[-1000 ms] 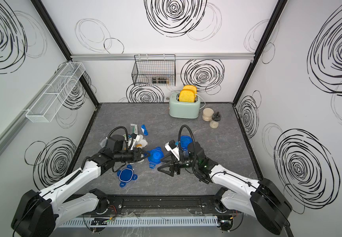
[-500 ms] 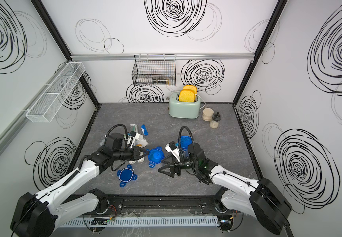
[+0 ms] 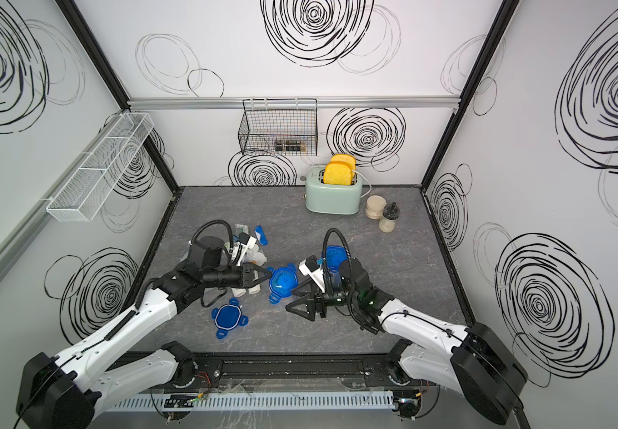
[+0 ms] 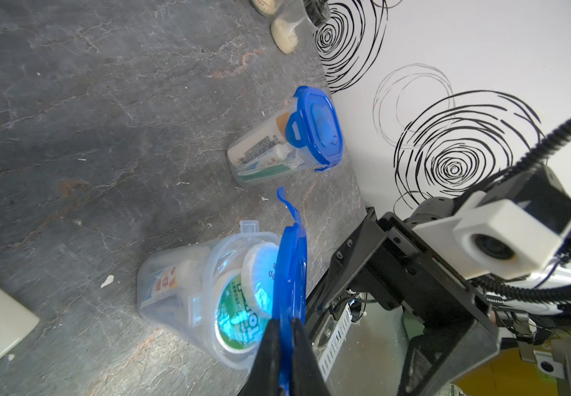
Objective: Take out toiletry kits
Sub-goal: Open the lid of the container, then place the lid at the center of the board.
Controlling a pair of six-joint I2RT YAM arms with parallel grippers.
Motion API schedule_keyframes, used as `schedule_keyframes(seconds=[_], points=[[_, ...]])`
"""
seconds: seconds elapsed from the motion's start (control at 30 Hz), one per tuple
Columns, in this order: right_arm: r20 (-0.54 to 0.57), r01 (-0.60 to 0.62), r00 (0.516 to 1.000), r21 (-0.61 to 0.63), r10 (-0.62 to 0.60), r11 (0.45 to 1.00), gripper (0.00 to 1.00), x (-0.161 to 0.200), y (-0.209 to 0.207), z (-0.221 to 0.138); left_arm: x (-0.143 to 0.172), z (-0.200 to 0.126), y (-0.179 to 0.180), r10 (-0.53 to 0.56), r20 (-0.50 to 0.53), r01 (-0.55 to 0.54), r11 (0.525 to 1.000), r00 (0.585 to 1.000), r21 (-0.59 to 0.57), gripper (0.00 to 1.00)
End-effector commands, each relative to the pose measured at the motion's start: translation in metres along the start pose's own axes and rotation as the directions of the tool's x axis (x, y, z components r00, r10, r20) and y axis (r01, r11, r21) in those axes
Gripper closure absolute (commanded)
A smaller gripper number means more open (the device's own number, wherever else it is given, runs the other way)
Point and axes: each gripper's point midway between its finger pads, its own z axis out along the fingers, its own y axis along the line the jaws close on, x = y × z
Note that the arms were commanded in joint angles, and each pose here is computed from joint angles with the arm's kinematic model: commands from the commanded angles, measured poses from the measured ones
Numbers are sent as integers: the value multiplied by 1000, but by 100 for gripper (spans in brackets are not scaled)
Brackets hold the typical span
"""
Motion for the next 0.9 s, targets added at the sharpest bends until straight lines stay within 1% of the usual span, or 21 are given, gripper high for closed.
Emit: schedule_keyframes(seconds=[0.0,0.1,0.3,0.5,0.6,0.7,0.87], points=[[12,17,1000,11,-17,1000,23,0,1,-4,-8,-2,-26,100,20,-100,994,995,40,92],[26,25,999,13,-25,1000,23,-4,4,-7,-5,2,-36,133,12,-133,990,991,47,93],[64,47,997,40,-49,998,23,-13,8,-16,-3,7,-37,170,-9,-170,985,985,-2,94],[123,48,991,88,-59,995,23,-24,11,-32,13,9,-56,264,-44,-266,964,963,-22,95],[176,42,983,93,-58,995,23,-32,16,-45,28,12,-61,325,-73,-330,941,943,-71,95],[217,38,974,136,-67,990,23,-38,17,-58,49,17,-65,394,-113,-407,905,912,-128,95],[305,-8,949,269,-77,963,23,-48,4,-85,81,29,-51,456,-179,-487,841,872,-234,95]])
